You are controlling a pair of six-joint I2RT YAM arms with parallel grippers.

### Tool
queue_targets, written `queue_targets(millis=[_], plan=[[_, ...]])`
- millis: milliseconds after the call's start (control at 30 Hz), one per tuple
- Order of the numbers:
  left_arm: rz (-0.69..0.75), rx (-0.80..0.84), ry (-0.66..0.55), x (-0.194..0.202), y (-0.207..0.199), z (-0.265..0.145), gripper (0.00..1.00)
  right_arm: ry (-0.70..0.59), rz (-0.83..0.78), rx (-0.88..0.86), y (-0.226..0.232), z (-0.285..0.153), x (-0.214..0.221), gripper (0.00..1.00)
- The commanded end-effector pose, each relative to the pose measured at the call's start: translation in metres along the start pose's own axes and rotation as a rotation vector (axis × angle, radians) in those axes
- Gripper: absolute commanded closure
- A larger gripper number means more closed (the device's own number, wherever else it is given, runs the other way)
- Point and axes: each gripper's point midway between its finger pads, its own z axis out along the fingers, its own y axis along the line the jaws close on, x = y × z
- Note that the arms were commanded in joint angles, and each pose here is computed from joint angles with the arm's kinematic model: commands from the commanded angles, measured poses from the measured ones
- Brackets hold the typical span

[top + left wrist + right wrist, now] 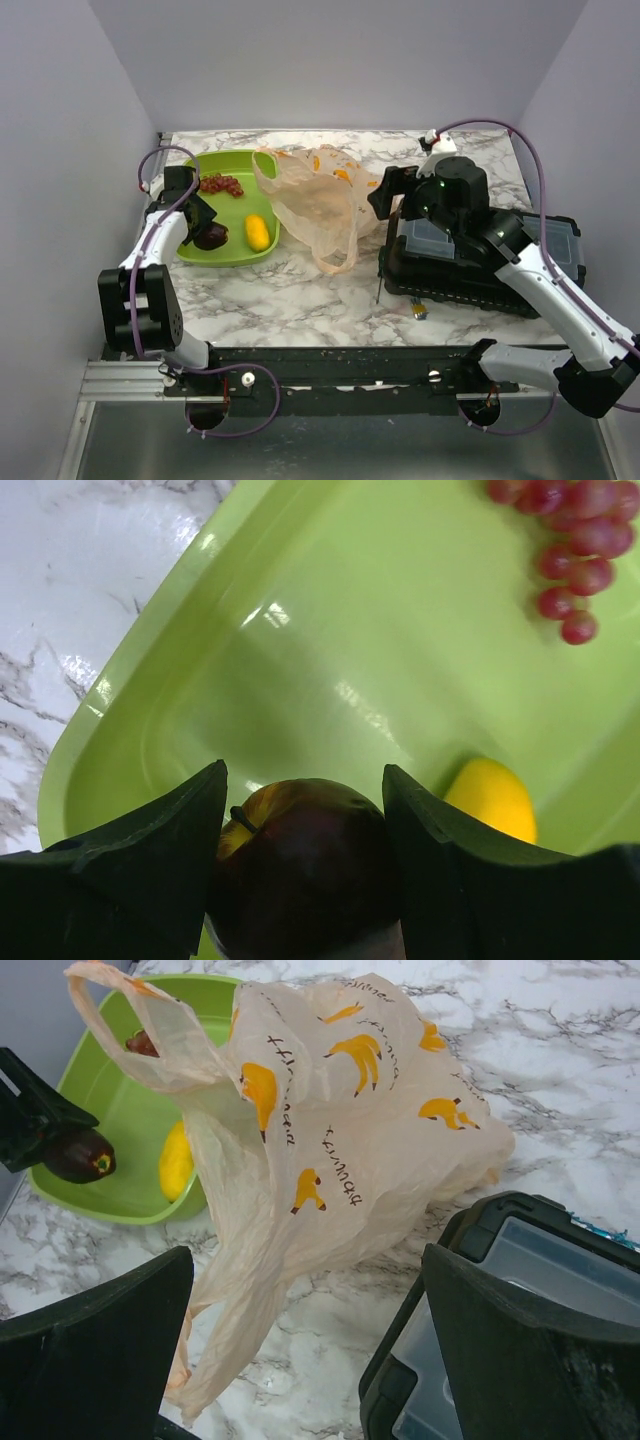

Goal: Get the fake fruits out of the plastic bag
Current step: Place the fake fruit in the bin.

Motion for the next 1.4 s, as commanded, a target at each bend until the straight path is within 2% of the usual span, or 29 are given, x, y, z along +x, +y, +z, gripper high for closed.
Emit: queue_targets(millis=[0, 133, 167, 200, 267, 433, 700, 933, 1067, 1167, 1367], plan=[[-0.026, -0.058, -0.037, -0.001, 0.013, 0.011, 0.87, -0.009, 0.006, 0.028, -0.008, -0.008, 0.006, 0.01], [-0.030, -0.089, -0.033, -0.002, 0.018, 0.013, 0.80, -0.008, 0.015, 0.036, -0.010, -0.010, 0.010, 0.01], [0.005, -0.192, 0.079, 0.052, 0.062, 0.027, 0.78, -0.040, 0.023, 0.029, -0.011, -0.021, 0.003, 0.01], [-0.032, -0.103, -0.018, 0.003, 0.021, 0.017, 0.75, -0.011, 0.016, 0.040, -0.012, -0.011, 0.011, 0.01], [-0.040, -0.116, 0.008, 0.008, 0.023, 0.020, 0.72, -0.009, 0.018, 0.043, -0.012, -0.010, 0.011, 0.01], [-0.065, -0.112, 0.048, 0.017, 0.023, 0.024, 0.48, -0.012, 0.023, 0.050, -0.014, -0.012, 0.011, 0.01], [-0.049, -0.100, 0.001, 0.003, 0.021, 0.014, 0.11, -0.007, 0.036, 0.045, -0.014, -0.013, 0.016, 0.01], [-0.013, -0.048, -0.095, -0.019, 0.013, -0.015, 0.07, -0.011, 0.031, 0.050, -0.015, -0.015, 0.014, 0.01], [0.003, 0.111, -0.131, -0.025, -0.013, -0.054, 0.07, -0.013, 0.029, 0.056, -0.016, -0.016, 0.014, 0.01], [0.067, 0.268, -0.176, -0.024, -0.042, -0.096, 0.07, -0.018, 0.031, 0.069, -0.019, -0.018, 0.012, 0.01], [0.273, 0.796, -0.184, 0.003, -0.116, -0.217, 0.04, -0.081, 0.040, 0.103, -0.026, -0.036, -0.006, 0.00]])
